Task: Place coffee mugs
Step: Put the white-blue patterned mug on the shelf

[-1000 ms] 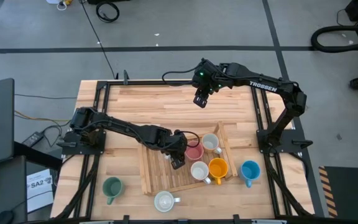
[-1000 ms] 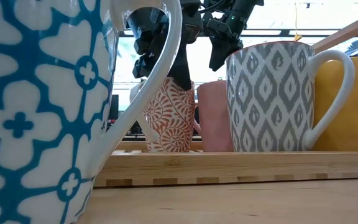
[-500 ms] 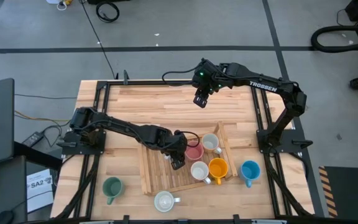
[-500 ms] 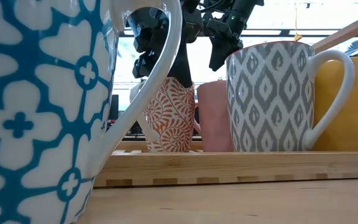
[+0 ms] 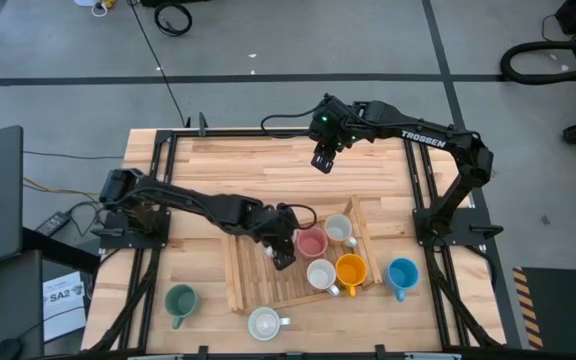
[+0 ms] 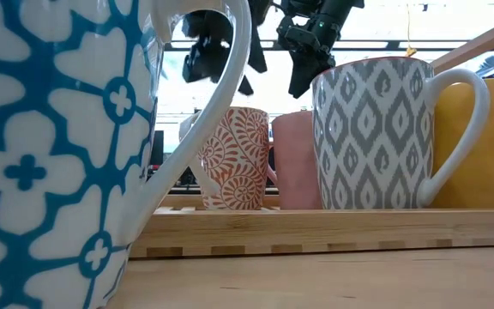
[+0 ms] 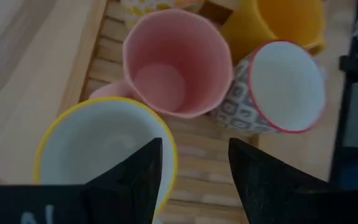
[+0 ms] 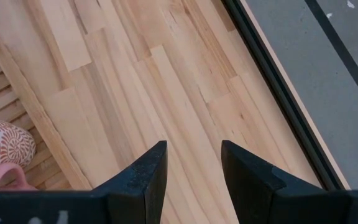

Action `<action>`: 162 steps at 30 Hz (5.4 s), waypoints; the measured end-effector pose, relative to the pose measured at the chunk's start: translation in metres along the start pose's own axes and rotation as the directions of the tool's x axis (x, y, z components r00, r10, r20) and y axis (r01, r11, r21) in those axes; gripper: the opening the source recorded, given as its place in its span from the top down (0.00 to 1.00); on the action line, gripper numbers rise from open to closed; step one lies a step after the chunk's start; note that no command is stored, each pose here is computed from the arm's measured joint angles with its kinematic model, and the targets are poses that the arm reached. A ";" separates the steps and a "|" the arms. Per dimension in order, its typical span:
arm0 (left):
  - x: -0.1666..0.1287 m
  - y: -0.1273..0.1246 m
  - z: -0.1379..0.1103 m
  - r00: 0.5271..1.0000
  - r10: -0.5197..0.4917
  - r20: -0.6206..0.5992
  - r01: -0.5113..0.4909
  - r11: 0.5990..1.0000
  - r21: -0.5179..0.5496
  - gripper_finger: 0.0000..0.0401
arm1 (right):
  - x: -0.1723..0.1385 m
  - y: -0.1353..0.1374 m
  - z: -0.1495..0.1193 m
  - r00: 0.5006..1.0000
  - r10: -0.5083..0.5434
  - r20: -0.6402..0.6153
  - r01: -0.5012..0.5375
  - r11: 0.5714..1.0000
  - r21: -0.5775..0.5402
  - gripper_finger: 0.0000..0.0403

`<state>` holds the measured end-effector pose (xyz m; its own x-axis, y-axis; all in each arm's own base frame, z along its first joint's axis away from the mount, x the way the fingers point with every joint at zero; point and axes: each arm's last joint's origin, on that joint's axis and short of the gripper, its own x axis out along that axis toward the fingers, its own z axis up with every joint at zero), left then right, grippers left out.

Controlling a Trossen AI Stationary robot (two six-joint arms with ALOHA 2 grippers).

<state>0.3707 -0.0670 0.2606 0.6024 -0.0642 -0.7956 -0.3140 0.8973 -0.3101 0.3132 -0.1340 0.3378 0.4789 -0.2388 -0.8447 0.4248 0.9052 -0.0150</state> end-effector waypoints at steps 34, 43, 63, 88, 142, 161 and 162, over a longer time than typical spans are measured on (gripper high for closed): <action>-0.135 -0.096 0.007 0.912 -0.232 0.338 0.284 0.952 -0.112 0.53 | 0.000 0.000 -0.002 1.000 -0.001 -0.024 0.001 1.000 -0.001 0.61; -0.126 -0.126 -0.019 0.917 -0.235 0.323 0.301 0.938 -0.173 0.53 | 0.000 0.000 -0.002 1.000 -0.001 -0.025 0.001 1.000 -0.001 0.61; -0.063 -0.124 -0.059 0.998 -0.036 -0.048 0.041 0.993 0.115 0.53 | 0.000 0.000 -0.002 1.000 0.000 -0.018 0.000 1.000 -0.001 0.61; -0.001 -0.127 -0.080 0.972 0.022 -0.235 0.065 0.932 0.355 0.53 | 0.000 0.001 -0.002 1.000 0.008 -0.018 -0.008 1.000 -0.003 0.61; 0.034 -0.132 -0.090 0.949 0.037 -0.312 0.096 0.911 0.401 0.93 | 0.000 0.001 0.001 1.000 0.010 0.012 -0.010 1.000 -0.003 0.61; -0.029 -0.137 -0.044 0.940 0.107 -0.323 -0.019 0.964 0.265 0.92 | 0.000 -0.014 0.001 1.000 -0.015 0.006 0.015 1.000 -0.009 0.61; -0.033 -0.135 -0.041 0.938 0.121 -0.326 -0.040 0.969 0.246 0.92 | 0.000 -0.016 0.000 1.000 -0.018 0.003 0.019 1.000 -0.008 0.61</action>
<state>0.3634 -0.2043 0.3072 0.2878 -0.0933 -0.9531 -0.1482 0.9789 -0.1406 0.3067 -0.1489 0.3381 0.4731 -0.2564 -0.8429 0.4275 0.9033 -0.0348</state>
